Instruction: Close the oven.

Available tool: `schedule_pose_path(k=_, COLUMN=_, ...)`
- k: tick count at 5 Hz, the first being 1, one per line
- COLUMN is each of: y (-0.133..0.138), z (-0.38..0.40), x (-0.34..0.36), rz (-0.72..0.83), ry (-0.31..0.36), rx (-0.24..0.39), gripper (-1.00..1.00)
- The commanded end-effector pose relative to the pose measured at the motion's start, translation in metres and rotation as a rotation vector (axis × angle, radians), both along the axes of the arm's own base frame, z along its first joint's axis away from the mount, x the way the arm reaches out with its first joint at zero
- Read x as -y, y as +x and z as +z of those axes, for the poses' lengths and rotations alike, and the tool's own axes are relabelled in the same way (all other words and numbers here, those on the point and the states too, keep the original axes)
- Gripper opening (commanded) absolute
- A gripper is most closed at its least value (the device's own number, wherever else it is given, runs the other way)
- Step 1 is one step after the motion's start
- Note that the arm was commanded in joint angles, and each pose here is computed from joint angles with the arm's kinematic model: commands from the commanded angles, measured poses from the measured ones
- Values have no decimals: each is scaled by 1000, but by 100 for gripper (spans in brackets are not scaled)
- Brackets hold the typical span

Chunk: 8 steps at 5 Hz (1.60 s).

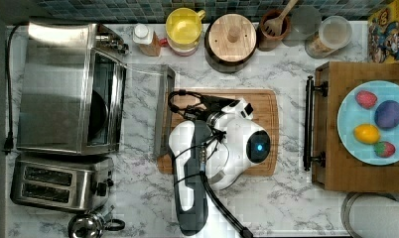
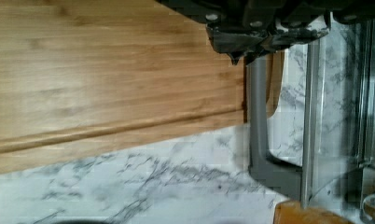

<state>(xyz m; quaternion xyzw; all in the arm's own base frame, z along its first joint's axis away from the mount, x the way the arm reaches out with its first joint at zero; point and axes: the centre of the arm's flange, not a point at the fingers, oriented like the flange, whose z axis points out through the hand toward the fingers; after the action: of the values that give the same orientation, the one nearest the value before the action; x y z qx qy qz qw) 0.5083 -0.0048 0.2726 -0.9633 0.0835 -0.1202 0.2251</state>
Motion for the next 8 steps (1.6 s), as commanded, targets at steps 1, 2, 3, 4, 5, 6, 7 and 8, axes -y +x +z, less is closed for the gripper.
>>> schedule_pose_path(k=1, y=21, z=-26, x=-35, rz=27, ry=100, rx=-2, gripper=-100)
schedule_pose_path(k=2, y=25, z=-17, x=-33, rz=8, ry=166, rx=11, gripper=-100)
schedule_pose_path(k=3, y=23, z=7, x=-34, rz=0, ry=230, rx=39, gripper=-100)
schedule_pose_path(k=4, y=16, z=10, x=-51, rz=-2, ry=198, rx=93, gripper=-100)
schedule_pose_path(k=5, y=31, z=1, x=-71, rz=90, ry=228, rx=-43, gripper=-100)
schedule_pose_path(k=6, y=28, z=-15, x=-103, rz=110, ry=203, rx=-41, gripper=-100)
schedule_pose_path(k=7, y=29, z=-26, x=-122, rz=90, ry=183, rx=-50, gripper=-100)
schedule_pose_path(k=8, y=30, z=-35, x=-126, rz=50, ry=187, rx=-49, gripper=-100)
